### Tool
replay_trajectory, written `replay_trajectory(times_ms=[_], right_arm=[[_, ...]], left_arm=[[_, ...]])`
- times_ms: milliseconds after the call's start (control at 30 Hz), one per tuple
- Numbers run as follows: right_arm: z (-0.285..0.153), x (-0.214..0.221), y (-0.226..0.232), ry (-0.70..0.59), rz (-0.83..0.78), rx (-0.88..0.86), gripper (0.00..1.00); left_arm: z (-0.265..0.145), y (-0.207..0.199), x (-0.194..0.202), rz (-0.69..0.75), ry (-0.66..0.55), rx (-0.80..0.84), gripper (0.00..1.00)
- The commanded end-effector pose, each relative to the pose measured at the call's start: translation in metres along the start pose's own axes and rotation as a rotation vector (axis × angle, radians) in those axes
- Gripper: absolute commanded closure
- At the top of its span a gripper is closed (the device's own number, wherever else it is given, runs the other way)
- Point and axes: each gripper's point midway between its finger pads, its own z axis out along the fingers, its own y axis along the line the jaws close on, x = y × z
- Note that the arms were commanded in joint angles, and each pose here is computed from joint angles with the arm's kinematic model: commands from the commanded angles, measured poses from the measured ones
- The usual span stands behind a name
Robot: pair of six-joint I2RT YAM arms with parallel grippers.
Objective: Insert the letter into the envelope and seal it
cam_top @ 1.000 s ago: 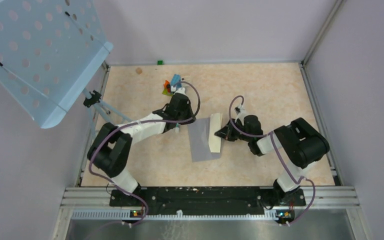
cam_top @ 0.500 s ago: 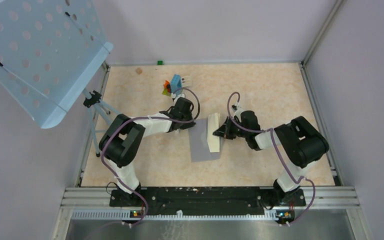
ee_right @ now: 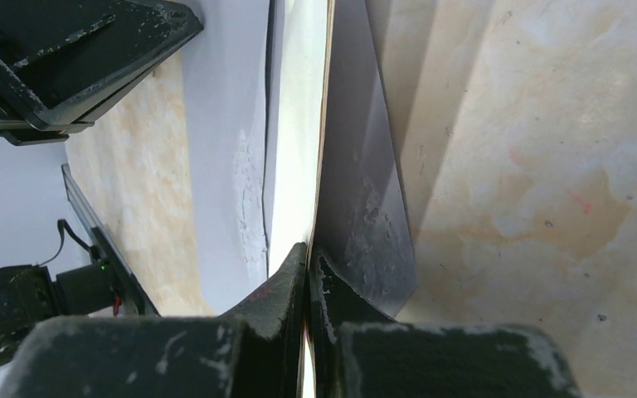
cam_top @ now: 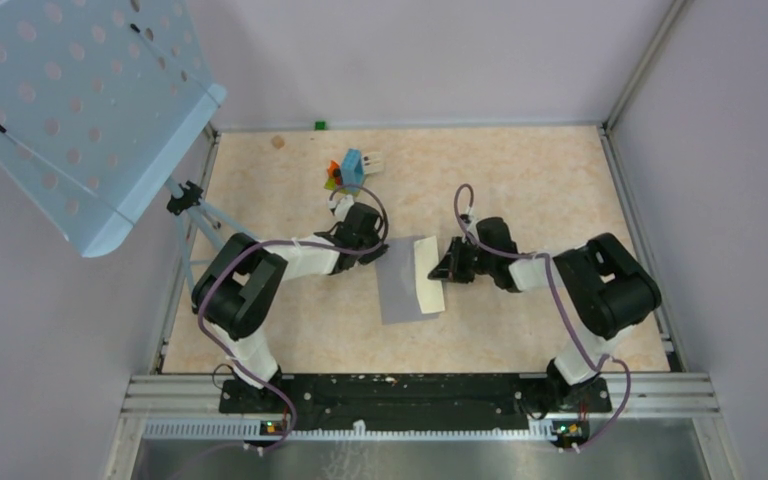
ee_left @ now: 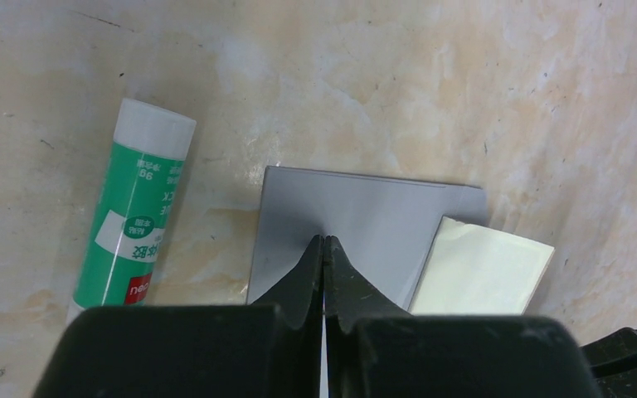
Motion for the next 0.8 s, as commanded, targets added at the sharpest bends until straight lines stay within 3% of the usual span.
replay_trajectory(times_ms=[0, 500, 667, 767], right_arm=[[-0.004, 0.001, 0.011, 0.055, -0.038, -0.015, 1.0], [0.017, 0.007, 0.012, 0.086, -0.051, -0.022, 1.0], [0.018, 0.007, 0.004, 0.082, -0.055, 0.008, 1.0], [0.018, 0.008, 0.003, 0.081, -0.058, 0.012, 1.0]], left_arm=[[0.005, 0.055, 0.021, 0.005, 0.046, -0.173, 1.0], [0.006, 0.052, 0.03, 0.007, 0.084, -0.14, 1.0], [-0.002, 0.018, 0.021, 0.095, 0.089, -0.004, 0.99], [-0.018, 0.002, 0.013, 0.166, 0.09, 0.056, 0.76]])
